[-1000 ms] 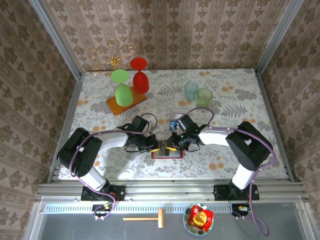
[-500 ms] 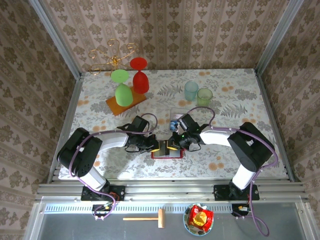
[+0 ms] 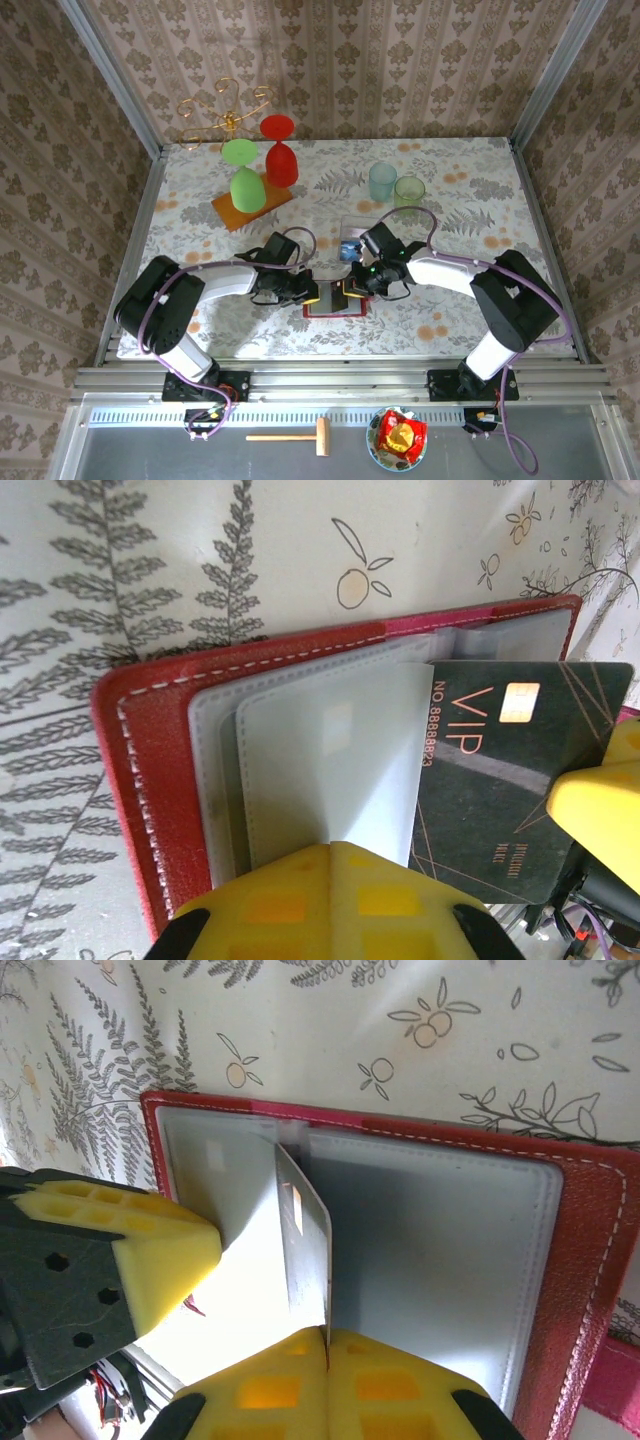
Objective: Take the credit cards out of the card holder
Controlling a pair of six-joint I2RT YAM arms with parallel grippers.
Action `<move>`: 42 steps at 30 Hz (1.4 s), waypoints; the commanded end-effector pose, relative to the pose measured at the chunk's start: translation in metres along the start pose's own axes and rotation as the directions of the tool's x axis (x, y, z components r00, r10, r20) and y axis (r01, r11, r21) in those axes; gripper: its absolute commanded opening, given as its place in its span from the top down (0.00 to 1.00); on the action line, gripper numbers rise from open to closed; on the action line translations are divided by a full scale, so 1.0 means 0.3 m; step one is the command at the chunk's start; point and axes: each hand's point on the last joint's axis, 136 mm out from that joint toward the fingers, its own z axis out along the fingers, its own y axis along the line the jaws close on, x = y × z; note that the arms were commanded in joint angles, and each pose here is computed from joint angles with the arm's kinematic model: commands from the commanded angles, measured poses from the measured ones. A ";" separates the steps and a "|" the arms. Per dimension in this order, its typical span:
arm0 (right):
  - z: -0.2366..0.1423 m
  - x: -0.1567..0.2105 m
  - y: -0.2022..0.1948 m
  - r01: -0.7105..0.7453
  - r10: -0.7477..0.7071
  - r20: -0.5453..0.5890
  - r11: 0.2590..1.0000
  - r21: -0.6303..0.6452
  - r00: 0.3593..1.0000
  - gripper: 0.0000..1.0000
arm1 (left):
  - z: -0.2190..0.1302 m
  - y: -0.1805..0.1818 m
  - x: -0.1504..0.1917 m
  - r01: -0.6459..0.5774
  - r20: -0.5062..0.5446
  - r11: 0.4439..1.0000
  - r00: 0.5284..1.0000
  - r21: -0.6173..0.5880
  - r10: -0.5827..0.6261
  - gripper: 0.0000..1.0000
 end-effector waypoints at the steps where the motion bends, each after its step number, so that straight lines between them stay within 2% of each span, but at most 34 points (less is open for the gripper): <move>1: -0.033 0.000 -0.030 0.014 -0.015 0.005 0.997 0.072 1.000 0.94 | -0.010 0.015 0.018 0.010 0.006 1.000 1.000 -0.022 -0.010 0.96; 18: -0.040 -0.004 0.002 0.057 -0.056 -0.017 0.994 0.098 0.998 0.95 | -0.013 0.005 0.018 0.013 0.018 1.000 1.000 0.000 -0.013 0.94; 22: -0.029 0.004 0.017 0.061 -0.059 -0.022 0.993 0.099 0.998 0.93 | -0.022 -0.014 0.008 0.005 0.028 1.000 1.000 0.014 -0.006 0.90; 28: -0.034 0.008 0.026 0.057 -0.056 -0.012 0.992 0.115 0.998 0.86 | -0.027 -0.030 0.002 -0.003 0.029 1.000 1.000 0.025 0.002 0.90; 42: -0.051 0.023 0.038 0.039 -0.040 0.005 0.994 0.107 0.999 0.87 | -0.031 -0.041 -0.002 -0.018 0.016 0.999 1.000 0.031 0.017 0.89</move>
